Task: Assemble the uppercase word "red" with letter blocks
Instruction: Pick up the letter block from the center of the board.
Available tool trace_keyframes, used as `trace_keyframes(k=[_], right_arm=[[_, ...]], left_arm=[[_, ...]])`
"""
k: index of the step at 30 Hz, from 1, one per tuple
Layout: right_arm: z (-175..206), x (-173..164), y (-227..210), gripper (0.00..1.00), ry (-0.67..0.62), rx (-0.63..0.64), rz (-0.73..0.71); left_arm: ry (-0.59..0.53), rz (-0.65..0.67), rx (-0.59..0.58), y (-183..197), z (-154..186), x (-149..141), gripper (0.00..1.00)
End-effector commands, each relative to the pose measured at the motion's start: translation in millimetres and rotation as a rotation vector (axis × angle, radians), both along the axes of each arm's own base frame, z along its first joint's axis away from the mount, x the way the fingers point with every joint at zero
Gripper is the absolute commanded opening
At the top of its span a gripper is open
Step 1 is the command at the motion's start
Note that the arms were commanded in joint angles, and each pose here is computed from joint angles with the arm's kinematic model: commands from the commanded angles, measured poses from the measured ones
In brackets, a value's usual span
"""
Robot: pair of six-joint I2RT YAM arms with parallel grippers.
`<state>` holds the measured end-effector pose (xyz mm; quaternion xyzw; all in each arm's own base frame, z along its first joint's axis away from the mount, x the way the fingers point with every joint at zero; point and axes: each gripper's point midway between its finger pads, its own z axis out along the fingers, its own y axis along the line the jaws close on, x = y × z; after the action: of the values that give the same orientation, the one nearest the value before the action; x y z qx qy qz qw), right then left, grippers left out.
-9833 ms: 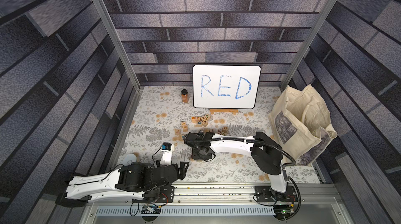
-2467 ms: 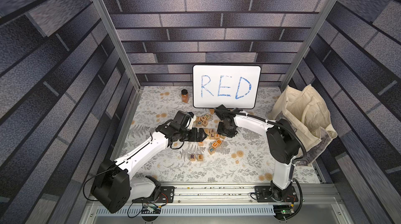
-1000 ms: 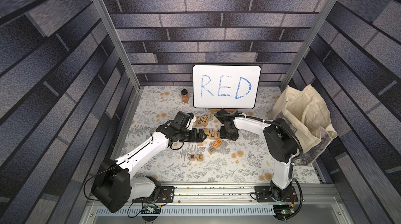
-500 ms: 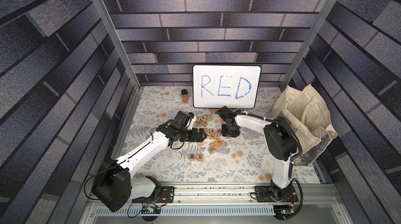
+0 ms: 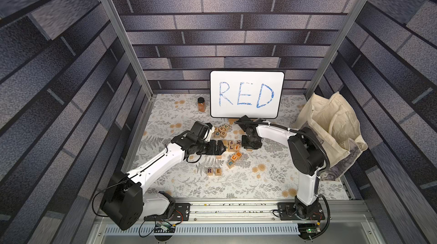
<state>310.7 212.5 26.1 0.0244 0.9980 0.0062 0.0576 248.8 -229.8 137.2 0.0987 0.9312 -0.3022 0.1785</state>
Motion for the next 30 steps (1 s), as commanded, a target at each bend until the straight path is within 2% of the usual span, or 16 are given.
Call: trace_keyframes(k=[1,10,30], right_arm=[[21.6,0.1,-7.1,0.16,-0.033,0.001,-0.003],[34.8,-9.2,-12.2,0.16,-0.055,0.026,-0.014],[53.4,-41.8,-15.0,0.16,-0.096,0.058,-0.009]], left_arm=[[-0.018,0.001,-0.009,-6.0,6.8,3.5,1.0],[-0.031,-0.006,-0.005,-11.9,6.8,-5.7,1.0],[-0.07,-0.017,0.028,-18.3,4.9,-45.2,1.0]])
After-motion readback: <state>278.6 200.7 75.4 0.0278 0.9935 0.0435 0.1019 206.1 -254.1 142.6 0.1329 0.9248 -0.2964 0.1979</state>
